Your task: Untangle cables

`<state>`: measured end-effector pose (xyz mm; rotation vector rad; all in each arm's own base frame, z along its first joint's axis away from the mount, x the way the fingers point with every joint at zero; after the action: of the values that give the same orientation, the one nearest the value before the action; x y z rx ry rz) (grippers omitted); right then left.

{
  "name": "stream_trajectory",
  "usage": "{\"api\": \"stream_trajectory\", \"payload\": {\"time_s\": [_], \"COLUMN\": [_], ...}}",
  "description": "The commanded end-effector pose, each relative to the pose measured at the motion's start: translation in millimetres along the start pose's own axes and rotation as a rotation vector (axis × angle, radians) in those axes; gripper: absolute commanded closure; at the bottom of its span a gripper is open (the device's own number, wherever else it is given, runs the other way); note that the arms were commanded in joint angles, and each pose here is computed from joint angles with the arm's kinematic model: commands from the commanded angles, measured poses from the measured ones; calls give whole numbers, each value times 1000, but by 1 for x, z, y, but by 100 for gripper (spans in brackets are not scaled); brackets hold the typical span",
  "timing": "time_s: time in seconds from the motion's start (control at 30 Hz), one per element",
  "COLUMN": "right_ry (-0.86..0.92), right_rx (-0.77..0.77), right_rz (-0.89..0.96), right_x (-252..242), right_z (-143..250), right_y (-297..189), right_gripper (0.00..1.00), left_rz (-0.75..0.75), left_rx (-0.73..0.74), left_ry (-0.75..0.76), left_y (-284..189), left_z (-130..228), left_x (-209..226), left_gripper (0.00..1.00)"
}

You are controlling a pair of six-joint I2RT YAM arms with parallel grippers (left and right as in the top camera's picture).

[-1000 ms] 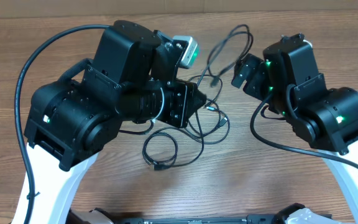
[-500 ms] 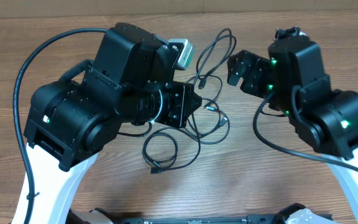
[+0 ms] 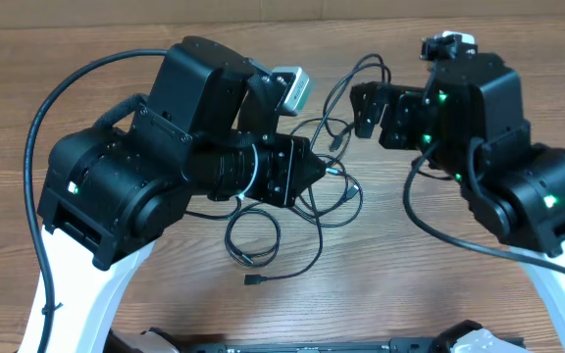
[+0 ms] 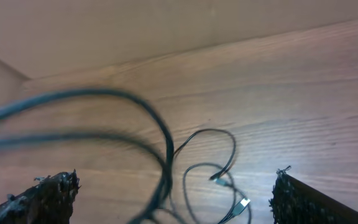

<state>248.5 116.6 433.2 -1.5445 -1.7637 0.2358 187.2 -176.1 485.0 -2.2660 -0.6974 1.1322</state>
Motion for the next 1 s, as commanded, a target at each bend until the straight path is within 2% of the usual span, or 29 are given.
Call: {"api": "stream_trajectory", "payload": {"time_s": [0.0,0.3,0.57,0.77,0.97], "right_ry": [-30,-31,-76,-114,-138], "right_rx": [-79,-127,-134,-82,-86], "right_rz": [62,35,46,-20,-6], "right_x": [-3,-3,-4,2,1], "right_z": [-9,-13,-13,-9,-10], "right_y": [-1,-18,-19,-16,-14], "right_gripper": [0,0,0,0,0], "left_rz": [14,-133,-109,-18,-18], "left_rx": [-10,-69,-62,-42,-32], "left_ry": [-2,-103,-100,-90,-95], "left_y": [-6,-7,-6,-6,-6], "left_z": [2,-2,-2,-2,-1], "left_x": [-4,7,5,-2,-1], "left_gripper": [96,96,96,95,96]}}
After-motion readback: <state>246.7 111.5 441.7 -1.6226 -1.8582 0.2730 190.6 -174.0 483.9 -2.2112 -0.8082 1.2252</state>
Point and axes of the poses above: each gripper's point midway between its finger pads, its own y axis out along the fingers, its own x axis along the line the jaws close on, z = x × y, the point moved 10 cm from there along -y, back along the fingers, and after that the axes turned 8 degrees about y, right-handed, at the moved point
